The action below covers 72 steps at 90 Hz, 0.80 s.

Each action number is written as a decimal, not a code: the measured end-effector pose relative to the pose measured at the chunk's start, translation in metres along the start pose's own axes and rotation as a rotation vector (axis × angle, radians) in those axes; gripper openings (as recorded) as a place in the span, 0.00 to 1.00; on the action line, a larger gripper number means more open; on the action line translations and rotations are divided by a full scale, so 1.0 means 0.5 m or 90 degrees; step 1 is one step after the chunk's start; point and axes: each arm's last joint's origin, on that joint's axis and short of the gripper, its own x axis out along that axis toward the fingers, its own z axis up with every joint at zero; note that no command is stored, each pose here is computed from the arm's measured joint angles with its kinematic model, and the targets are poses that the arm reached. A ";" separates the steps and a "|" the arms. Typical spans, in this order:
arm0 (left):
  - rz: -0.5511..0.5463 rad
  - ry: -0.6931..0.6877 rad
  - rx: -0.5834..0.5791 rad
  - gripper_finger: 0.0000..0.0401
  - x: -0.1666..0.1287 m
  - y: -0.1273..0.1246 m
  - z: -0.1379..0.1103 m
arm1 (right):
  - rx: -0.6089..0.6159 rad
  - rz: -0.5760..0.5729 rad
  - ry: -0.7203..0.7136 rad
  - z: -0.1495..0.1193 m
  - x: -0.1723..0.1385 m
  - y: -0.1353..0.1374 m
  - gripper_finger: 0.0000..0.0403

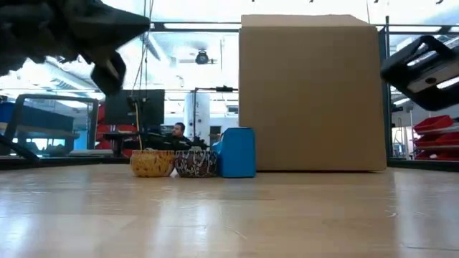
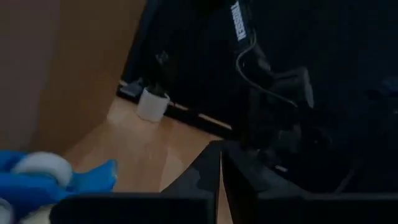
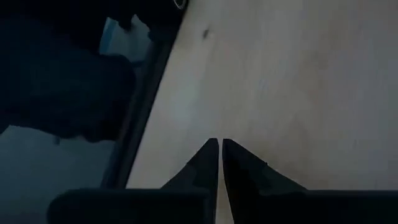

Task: Wrap mug
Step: Return to Home Position

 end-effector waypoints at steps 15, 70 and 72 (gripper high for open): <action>0.036 0.012 0.042 0.00 -0.020 -0.010 0.015 | 0.005 -0.010 -0.082 -0.003 -0.055 -0.008 0.00; -0.023 0.041 0.083 0.00 -0.066 -0.011 0.086 | 0.042 0.059 -0.366 -0.145 -0.196 -0.126 0.00; -0.019 0.045 0.086 0.00 -0.067 -0.008 0.087 | 0.048 0.062 -0.371 -0.148 -0.199 -0.132 0.00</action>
